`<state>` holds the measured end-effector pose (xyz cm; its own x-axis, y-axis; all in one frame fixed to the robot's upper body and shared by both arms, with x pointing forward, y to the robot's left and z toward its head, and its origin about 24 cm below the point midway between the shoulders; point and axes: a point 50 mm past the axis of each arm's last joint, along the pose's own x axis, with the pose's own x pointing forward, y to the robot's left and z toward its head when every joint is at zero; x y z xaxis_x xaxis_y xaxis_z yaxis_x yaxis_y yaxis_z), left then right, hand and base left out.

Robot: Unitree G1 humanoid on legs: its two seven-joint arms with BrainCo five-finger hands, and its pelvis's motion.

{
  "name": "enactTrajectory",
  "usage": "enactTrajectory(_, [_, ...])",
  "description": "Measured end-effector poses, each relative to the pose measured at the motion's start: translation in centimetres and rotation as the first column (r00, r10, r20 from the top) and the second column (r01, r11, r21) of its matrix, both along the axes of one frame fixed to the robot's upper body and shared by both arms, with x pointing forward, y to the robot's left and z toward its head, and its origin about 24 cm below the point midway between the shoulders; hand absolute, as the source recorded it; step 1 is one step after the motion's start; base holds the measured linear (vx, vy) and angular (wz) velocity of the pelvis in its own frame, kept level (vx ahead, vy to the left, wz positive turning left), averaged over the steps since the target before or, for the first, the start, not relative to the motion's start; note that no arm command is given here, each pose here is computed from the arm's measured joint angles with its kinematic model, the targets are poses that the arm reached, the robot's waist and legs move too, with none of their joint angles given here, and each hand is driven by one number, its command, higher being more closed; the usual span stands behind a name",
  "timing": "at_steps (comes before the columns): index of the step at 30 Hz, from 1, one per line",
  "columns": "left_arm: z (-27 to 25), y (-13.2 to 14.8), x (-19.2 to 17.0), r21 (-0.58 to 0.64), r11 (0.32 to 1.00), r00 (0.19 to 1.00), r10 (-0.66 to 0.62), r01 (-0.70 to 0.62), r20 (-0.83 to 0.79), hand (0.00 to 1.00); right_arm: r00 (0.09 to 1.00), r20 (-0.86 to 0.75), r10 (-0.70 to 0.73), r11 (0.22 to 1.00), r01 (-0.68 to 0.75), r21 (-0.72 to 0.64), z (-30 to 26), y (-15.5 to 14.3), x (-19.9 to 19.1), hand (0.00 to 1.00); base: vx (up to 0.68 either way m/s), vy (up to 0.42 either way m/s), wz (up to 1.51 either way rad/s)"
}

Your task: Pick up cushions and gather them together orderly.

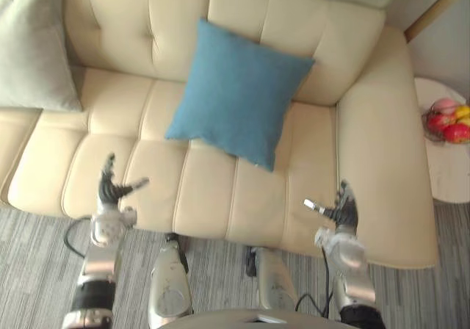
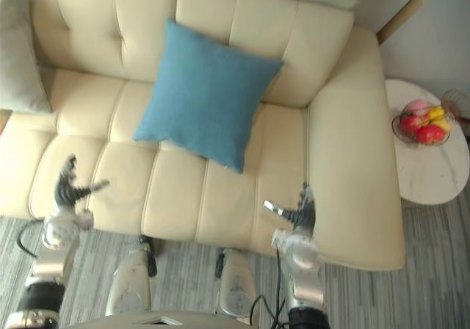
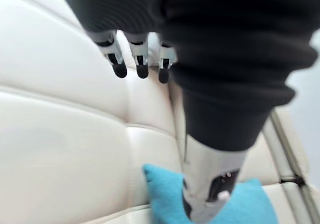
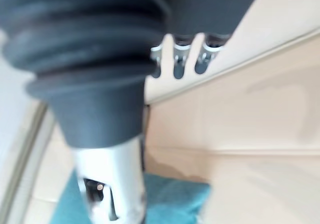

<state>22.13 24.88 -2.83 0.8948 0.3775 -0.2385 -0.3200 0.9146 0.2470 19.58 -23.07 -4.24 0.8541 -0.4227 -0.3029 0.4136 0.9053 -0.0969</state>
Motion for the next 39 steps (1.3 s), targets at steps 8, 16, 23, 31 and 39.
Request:
enactTrajectory(8, [-10.9,-2.3,-9.1,-0.187,0.979,0.841,-0.032,-0.083,-0.540,0.00,0.869,-0.492,0.056,0.992,0.010,0.129,-9.2,1.8,-6.5,0.00,0.12,0.013,-0.08])
enactTrajectory(16, [-10.8,-3.0,-7.5,-0.201,0.977,0.840,-0.053,-0.068,-0.540,0.00,0.812,-0.575,0.094,0.989,-0.010,0.148,-10.3,2.3,-6.6,0.00,-0.03,0.040,-0.51])
enactTrajectory(23, [-10.6,-2.6,-7.3,-0.182,0.982,0.845,-0.047,-0.060,-0.532,0.00,0.790,-0.593,0.156,0.982,-0.063,0.176,-10.7,4.0,-6.3,0.00,-0.23,-0.015,0.03])
enactTrajectory(31, [-12.2,-4.1,-10.2,-0.211,0.970,0.789,-0.036,-0.120,-0.614,0.00,0.815,-0.576,0.066,0.995,-0.014,0.094,-9.8,0.9,-5.4,0.00,-0.38,-0.053,0.06])
enactTrajectory(39, [-12.8,-2.8,-12.6,-0.180,0.971,0.736,-0.009,-0.155,-0.677,0.00,0.773,-0.634,-0.016,0.975,0.152,0.161,-11.2,1.1,-9.4,0.00,-0.12,0.118,-0.17])
